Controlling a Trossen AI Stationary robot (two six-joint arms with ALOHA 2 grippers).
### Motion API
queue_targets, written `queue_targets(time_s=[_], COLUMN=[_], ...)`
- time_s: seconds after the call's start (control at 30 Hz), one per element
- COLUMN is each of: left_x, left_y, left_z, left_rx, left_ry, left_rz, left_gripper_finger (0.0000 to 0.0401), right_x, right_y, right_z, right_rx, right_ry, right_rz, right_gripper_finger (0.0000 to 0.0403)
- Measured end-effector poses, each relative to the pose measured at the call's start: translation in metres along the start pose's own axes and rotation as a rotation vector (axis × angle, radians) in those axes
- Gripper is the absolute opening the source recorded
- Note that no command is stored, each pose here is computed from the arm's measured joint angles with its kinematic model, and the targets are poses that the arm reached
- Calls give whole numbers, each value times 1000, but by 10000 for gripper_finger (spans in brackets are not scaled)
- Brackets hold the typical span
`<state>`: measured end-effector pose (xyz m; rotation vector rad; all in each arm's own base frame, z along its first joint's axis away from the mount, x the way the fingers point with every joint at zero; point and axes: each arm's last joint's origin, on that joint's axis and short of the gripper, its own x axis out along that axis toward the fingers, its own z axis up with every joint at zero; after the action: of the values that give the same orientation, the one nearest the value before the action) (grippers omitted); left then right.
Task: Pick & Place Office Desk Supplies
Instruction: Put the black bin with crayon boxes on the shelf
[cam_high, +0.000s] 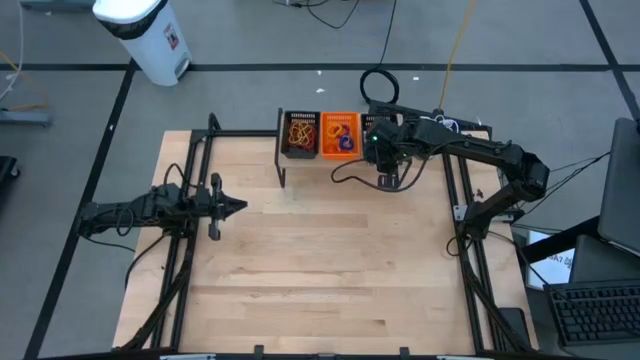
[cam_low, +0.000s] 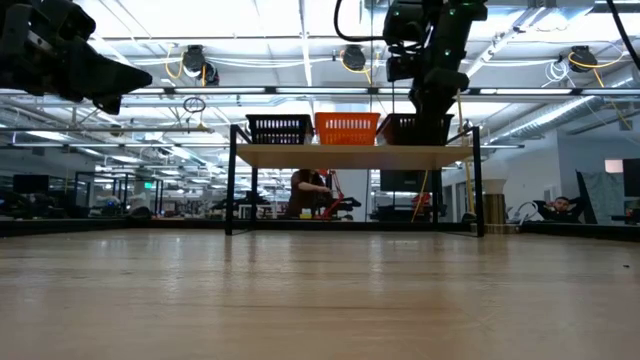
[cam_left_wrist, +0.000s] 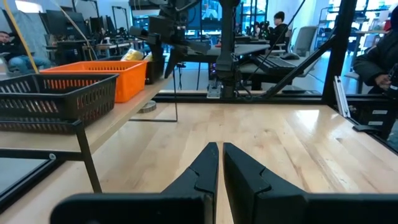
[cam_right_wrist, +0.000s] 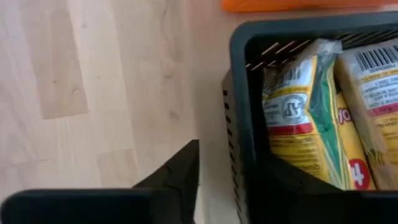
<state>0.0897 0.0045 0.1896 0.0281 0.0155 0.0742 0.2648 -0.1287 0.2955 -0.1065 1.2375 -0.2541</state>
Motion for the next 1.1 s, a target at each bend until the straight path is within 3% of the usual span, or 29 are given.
queue_targets(time_s=[0.43,0.63,0.73,1.1], left_x=[0,0,0,0], left_y=[0,0,0,0], left_z=[-1,-1,-1,1], left_rx=[-1,-6,-23,-11], left_ry=[9,9,9,-7], left_rz=[0,0,-1,0], left_gripper_finger=[24,24,24,24], right_x=[-1,-4,-9,-14], right_y=[6,10,16,35], right_z=[-1,-1,-1,5], right_rx=[65,187,212,115], right_ry=[35,76,57,27], right_rz=[-2,-169,-185,-172], right_gripper_finger=[191,225,236,249])
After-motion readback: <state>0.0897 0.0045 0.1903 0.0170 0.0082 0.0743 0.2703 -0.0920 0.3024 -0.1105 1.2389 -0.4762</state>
